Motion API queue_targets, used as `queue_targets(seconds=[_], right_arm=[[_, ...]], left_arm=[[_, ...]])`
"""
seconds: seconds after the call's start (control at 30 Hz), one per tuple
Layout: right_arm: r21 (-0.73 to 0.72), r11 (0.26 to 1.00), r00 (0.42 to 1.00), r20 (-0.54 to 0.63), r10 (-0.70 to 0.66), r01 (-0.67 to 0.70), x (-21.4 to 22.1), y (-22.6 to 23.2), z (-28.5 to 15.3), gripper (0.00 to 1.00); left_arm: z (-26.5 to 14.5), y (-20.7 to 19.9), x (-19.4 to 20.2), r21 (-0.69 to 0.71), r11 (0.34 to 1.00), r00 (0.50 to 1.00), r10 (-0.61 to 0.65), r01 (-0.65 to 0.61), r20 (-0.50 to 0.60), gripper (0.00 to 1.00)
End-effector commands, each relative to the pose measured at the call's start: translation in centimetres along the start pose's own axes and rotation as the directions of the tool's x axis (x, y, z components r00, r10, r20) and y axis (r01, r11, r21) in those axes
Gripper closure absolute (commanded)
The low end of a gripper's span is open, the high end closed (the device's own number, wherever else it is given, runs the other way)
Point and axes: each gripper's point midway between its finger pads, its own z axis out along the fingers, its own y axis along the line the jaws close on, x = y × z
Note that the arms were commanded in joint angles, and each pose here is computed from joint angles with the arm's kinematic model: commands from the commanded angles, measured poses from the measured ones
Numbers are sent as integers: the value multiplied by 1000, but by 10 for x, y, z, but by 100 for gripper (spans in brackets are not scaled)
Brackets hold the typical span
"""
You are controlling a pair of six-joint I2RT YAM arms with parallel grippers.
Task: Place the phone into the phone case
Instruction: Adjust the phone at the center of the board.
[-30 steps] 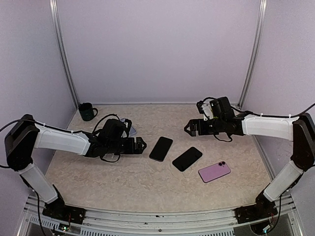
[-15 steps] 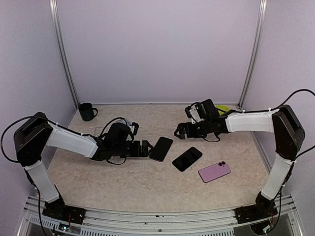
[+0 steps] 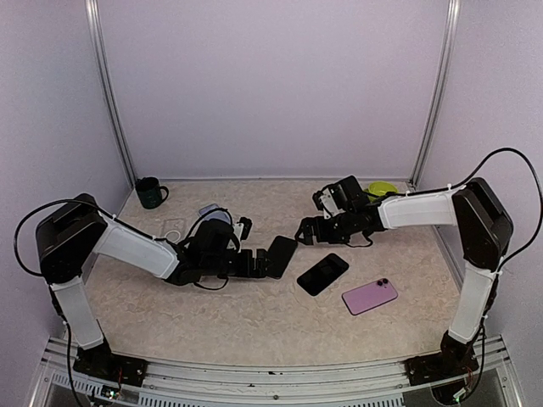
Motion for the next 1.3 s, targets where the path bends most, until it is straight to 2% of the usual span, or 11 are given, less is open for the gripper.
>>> queue_targets(seconds=[0.0,0.73,1.27], right_arm=[[-25,1000,1000,-13,3,-3,-1,10,8,0],[-42,999,996,-90,23,-26,18,15,43,0],[-85,996,988,-151,24,-37,32,20,67,0]], left_arm=[[4,-12,0,52,999,1000,-6,5,19,1],[19,10,25,14,998,998,-59,59,7,1],[28,-8,50,78,996,998,-49,52,-34,1]])
